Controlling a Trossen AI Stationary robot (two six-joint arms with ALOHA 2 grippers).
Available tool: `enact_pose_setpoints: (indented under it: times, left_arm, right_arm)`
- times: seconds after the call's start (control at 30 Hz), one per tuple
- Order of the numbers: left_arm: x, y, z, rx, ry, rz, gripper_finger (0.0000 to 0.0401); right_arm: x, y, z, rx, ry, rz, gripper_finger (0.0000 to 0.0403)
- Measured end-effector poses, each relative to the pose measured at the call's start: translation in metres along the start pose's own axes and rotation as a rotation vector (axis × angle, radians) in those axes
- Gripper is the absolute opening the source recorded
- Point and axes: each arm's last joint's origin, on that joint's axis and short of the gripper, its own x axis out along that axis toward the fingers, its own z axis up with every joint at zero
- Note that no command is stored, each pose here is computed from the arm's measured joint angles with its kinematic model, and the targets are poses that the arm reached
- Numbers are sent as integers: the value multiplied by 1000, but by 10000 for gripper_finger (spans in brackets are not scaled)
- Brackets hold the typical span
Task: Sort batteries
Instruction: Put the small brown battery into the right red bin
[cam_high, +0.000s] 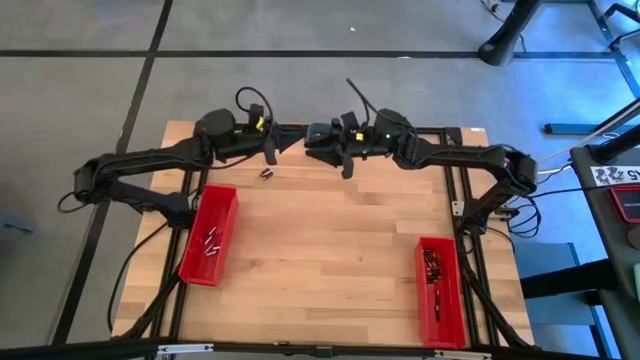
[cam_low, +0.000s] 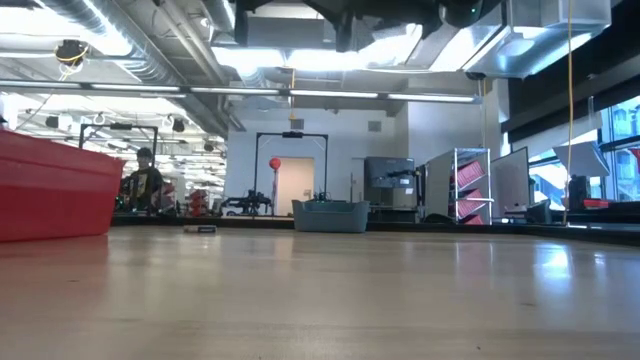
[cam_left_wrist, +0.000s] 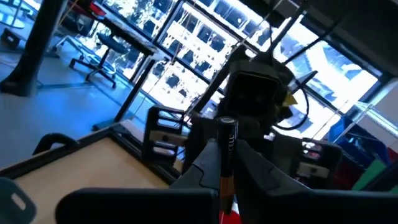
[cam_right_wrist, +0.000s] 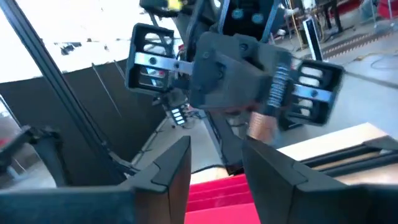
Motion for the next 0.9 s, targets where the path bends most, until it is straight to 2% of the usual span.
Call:
enact_pose_setpoints:
  times: [0.17, 0.37, 0.53, 0.7, 0.8, 0.9]
  left_arm:
    - [9, 0, -11, -5, 37, 3, 16]
    - [15, 1, -21, -19, 82, 12, 13]
    - [15, 1, -22, -23, 95, 9, 18]
    - [14, -1, -19, -20, 79, -9, 15]
    - [14, -1, -21, -25, 90, -1, 17]
    - [14, 0, -23, -25, 106, 9, 18]
  right_arm:
    - [3, 3, -6, -33, 28, -12, 138]
    - [2, 2, -8, -19, 55, -27, 95]
    - [1, 0, -17, 55, 167, -5, 72]
    - [-4, -9, -34, 82, 326, -89, 96]
    - [-5, -11, -33, 76, 320, -111, 124]
    - [-3, -8, -24, 52, 234, -55, 152]
